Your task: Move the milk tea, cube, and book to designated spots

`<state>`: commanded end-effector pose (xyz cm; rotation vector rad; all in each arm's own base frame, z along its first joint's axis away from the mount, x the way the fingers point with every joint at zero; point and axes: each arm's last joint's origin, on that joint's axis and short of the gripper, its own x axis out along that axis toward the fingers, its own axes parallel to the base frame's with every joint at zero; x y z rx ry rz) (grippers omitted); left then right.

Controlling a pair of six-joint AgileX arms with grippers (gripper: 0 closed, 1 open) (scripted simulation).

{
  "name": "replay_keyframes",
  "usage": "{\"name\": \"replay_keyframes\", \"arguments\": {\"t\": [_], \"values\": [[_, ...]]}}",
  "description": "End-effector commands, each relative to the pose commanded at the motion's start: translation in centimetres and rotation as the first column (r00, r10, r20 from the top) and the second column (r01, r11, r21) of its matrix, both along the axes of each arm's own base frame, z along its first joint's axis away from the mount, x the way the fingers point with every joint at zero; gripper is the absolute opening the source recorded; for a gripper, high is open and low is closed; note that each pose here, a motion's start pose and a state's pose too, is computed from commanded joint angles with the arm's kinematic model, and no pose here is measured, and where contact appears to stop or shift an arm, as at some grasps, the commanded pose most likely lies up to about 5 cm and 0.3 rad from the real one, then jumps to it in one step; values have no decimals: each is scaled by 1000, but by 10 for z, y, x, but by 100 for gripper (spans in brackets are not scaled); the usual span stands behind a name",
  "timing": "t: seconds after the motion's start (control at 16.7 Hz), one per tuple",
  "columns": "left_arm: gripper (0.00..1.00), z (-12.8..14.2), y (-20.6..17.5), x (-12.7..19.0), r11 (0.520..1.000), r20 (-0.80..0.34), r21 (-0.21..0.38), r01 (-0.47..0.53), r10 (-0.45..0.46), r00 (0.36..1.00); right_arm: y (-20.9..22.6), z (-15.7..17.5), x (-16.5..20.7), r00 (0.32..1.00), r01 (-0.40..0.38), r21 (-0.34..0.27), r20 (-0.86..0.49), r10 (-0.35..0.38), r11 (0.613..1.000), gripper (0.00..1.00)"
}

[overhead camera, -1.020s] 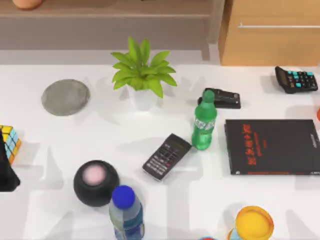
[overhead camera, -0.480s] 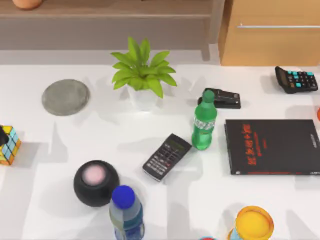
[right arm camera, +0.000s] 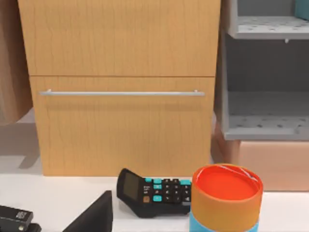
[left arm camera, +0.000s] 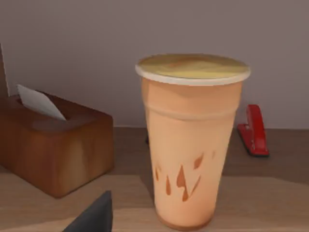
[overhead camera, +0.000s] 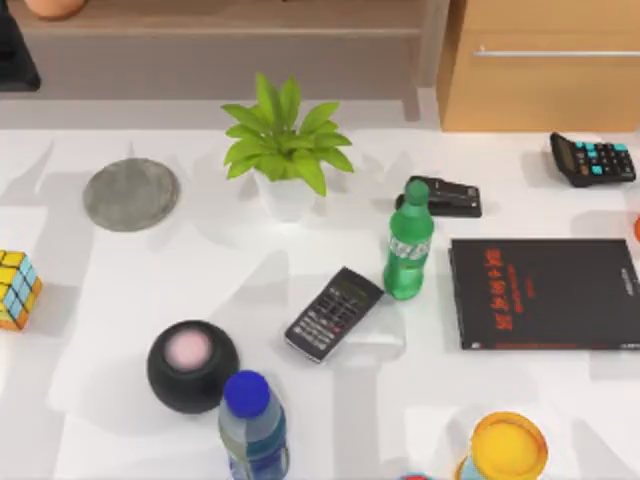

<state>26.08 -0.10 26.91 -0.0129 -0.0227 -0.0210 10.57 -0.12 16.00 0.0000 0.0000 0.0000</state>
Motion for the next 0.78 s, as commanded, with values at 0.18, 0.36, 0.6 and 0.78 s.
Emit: {"name": "replay_keyframes", "arguments": {"t": [0.18,0.36,0.6,0.78], "values": [[100,-16,0,57,1000,-17,0,2,-2,1000,0,0,0,1000,0,0,0,0,1000,100],[100,-38,0,100,1000,-26,0,4,-4,1000,0,0,0,1000,0,0,0,0,1000,100],[100,-57,0,127,1000,-22,1,5,-5,1000,0,0,0,1000,0,0,0,0,1000,100],[100,-58,0,129,1000,-22,1,5,-5,1000,0,0,0,1000,0,0,0,0,1000,100]]}}
